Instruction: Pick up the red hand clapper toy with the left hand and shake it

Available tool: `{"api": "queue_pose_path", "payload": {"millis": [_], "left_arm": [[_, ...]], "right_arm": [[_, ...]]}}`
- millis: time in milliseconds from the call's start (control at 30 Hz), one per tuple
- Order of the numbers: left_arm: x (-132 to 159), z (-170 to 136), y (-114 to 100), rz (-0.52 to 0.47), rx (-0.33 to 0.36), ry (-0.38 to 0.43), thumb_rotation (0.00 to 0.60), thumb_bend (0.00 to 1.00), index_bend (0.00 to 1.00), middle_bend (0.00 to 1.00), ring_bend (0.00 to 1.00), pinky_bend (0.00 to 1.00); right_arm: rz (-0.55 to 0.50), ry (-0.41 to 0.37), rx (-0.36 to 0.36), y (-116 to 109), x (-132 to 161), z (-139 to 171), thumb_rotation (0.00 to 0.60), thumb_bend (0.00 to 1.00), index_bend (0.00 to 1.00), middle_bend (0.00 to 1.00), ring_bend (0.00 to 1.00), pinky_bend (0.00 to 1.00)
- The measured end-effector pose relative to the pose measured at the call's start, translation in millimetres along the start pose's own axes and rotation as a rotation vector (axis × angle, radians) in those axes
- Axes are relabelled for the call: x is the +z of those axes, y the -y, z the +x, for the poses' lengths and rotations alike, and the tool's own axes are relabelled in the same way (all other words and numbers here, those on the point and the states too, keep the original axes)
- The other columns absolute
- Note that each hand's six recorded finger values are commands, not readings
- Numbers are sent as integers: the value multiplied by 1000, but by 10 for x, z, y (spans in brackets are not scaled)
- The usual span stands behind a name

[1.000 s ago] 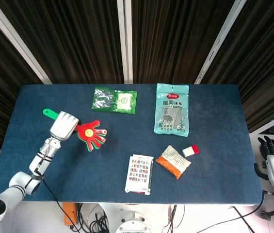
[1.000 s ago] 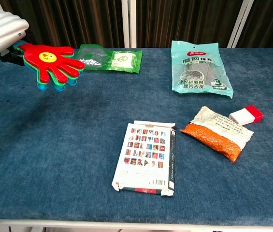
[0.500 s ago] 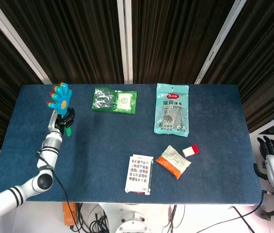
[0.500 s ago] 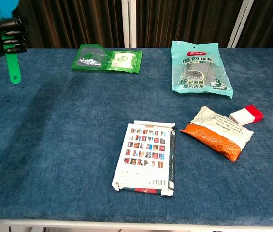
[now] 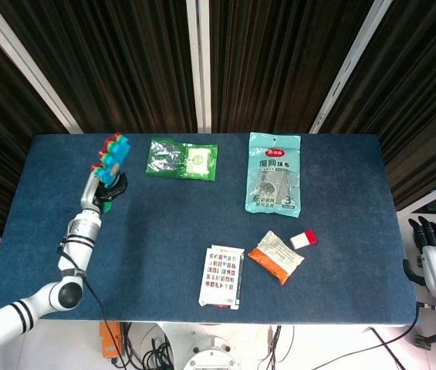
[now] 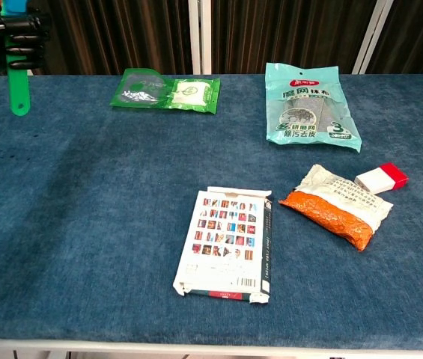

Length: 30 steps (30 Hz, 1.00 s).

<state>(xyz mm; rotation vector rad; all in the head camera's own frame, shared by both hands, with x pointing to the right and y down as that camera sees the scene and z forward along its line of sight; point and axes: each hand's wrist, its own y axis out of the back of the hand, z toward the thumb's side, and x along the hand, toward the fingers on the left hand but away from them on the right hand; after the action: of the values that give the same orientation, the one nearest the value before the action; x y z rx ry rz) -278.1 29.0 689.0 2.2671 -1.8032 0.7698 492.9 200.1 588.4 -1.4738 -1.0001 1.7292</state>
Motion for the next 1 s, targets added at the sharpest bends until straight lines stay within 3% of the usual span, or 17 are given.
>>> {"api": "queue_pose_path", "payload": {"millis": [100,233,333,400,467,567,700,867,1000], "left_arm": [[10,-39,118,364,-65,132,600,637,1000,1000,1000,1000],[-206,-193,434,888,-258,303,600,631,1000,1000,1000,1000],[-396,-301,583,1173,-366,399,600,629,1000,1000,1000,1000],[-434,-300,588,1264,-373,429,600,628,1000,1000,1000,1000],[-416,-270,582,1272,-350,432,600,629,1000,1000,1000,1000],[-343,-192,533,1193,-280,400,600,629,1000,1000,1000,1000],[-242,-87,423,1075,-132,344,600,627,1000,1000,1000,1000],[-210,26,231,853,97,208,600,635,1000,1000,1000,1000],[-285,67,97,732,197,90,600,634,1000,1000,1000,1000]], "right_arm": [[-2,2,0,2,-11,1,600,327,0,0,0,0],[-8,-7,-5,-9,-10,7,600,327,0,0,0,0],[-8,-3,-7,-11,-27,13,600,327,0,0,0,0],[-8,1,-6,-11,-38,13,600,327,0,0,0,0],[-8,5,-5,-8,-48,11,600,327,0,0,0,0],[-9,6,-3,-2,-47,5,600,327,0,0,0,0],[-9,4,3,16,-39,-1,600,327,0,0,0,0],[-6,9,5,18,-56,4,600,327,0,0,0,0],[-5,14,6,15,-71,1,600,327,0,0,0,0]]}}
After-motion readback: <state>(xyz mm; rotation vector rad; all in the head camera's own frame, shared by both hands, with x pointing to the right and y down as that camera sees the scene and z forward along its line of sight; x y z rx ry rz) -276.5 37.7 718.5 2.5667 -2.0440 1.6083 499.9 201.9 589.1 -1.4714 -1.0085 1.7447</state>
